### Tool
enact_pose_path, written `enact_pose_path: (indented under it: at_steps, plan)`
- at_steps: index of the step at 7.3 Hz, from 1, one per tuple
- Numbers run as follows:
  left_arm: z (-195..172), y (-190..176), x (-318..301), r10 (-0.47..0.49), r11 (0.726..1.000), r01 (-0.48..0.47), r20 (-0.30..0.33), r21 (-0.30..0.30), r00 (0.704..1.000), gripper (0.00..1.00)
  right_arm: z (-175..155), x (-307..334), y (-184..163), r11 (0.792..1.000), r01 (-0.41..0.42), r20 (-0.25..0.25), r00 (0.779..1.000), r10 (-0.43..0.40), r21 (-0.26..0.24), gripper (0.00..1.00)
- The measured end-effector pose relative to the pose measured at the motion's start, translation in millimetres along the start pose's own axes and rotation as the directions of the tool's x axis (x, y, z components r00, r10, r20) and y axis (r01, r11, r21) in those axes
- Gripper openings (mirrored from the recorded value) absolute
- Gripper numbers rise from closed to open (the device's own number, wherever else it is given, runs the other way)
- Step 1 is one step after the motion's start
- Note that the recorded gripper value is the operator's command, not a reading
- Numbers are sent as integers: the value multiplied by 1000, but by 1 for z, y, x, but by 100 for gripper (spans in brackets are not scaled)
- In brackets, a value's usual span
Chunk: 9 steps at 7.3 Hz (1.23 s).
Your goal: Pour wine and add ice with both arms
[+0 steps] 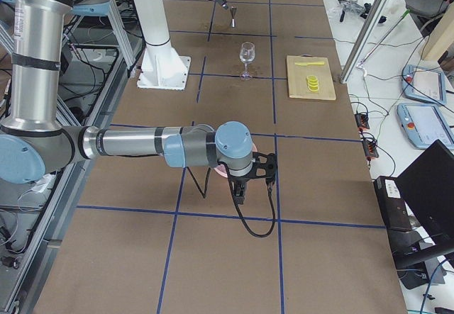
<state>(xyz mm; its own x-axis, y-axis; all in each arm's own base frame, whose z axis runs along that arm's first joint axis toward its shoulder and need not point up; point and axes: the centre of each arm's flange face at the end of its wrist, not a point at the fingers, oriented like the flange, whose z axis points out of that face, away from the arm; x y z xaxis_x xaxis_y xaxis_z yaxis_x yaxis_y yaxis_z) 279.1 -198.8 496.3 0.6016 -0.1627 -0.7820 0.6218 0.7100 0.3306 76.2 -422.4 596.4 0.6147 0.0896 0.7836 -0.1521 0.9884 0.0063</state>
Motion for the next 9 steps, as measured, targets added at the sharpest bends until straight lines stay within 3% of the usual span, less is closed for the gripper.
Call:
enact_pose_path:
  at_steps: [4,9]
  plan:
    - [20,36,11,45,988,-54,63,145,997,98,-2,-5,0,1000,9,21,1000,-9,4,100]
    - [58,65,0,44,964,-57,55,259,998,98,-4,-9,-3,1000,13,37,999,-14,8,100]
